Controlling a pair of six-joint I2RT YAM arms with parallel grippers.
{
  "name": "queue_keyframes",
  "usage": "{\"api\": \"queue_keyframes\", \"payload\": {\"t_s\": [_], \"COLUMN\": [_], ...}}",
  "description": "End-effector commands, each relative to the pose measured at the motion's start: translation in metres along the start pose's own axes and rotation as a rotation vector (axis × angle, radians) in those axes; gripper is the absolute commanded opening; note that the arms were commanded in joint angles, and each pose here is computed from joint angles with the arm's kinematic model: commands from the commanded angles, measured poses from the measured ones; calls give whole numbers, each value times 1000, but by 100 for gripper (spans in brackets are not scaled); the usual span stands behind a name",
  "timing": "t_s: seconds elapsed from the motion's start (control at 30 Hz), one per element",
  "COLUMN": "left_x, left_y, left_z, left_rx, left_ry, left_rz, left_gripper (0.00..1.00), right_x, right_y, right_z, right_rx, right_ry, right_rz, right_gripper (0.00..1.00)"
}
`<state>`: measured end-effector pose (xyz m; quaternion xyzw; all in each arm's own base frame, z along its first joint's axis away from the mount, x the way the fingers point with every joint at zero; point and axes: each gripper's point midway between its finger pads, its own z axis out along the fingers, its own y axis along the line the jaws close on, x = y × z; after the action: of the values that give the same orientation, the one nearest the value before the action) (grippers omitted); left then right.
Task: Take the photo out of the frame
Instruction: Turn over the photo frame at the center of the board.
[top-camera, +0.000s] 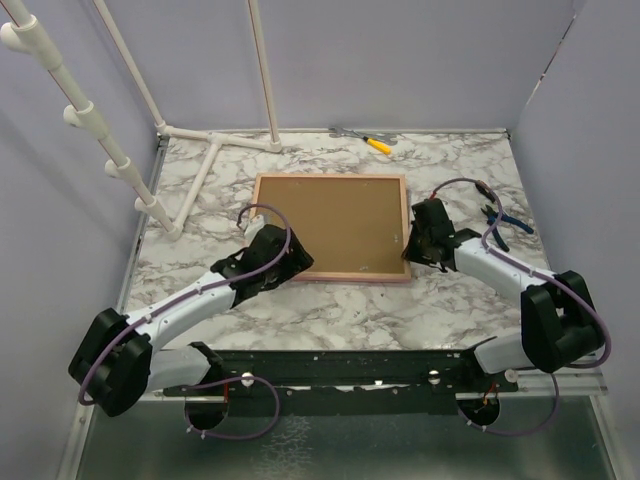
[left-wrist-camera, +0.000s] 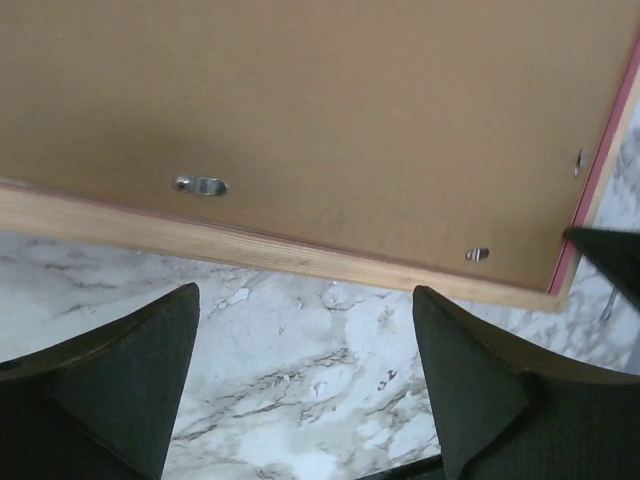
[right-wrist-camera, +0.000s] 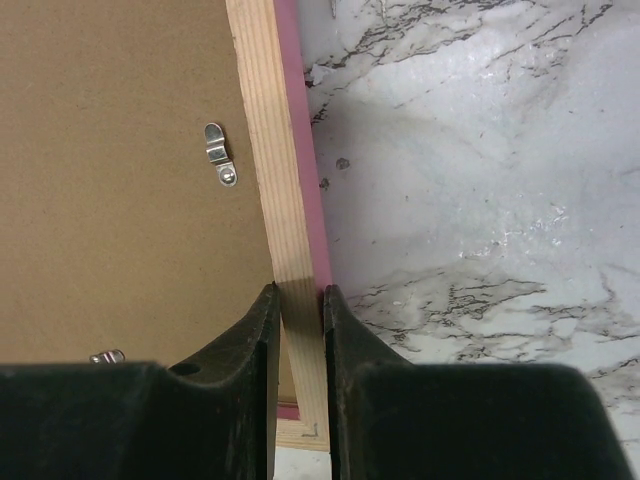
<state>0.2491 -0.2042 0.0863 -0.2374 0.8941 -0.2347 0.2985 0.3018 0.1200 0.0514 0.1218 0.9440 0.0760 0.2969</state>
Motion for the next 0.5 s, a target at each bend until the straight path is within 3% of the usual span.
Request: {"api": "queue_keyframes", "payload": {"t_s": [0.0, 0.07, 0.1, 0.13, 0.27, 0.47], "left_x": [4, 9, 9, 11, 17, 32], "left_y": [-29, -43, -51, -58, -85, -95], "left_z": [-10, -14, -17, -20, -31, -38], "left_rx": [170, 240, 272, 315, 460, 464], "left_ry": [11, -19, -50, -81, -173, -307], "left_rz": [405, 503, 540, 582, 753, 1100], "left_gripper": [87, 88, 97, 99, 99, 99], "right_x": [-26, -27, -28, -29, -33, -38], "right_y": [17, 18, 18, 19, 21, 27], "right_z": [-8, -10, -11, -13, -20, -27], "right_rx": [-25, -24, -23, -27, -32, -52], "right_ry": [-32, -22, -19, -18, -22, -16], "right_rz": [44, 37, 33, 31, 23, 12], "right_gripper": [5, 1, 1, 1, 1, 0]}}
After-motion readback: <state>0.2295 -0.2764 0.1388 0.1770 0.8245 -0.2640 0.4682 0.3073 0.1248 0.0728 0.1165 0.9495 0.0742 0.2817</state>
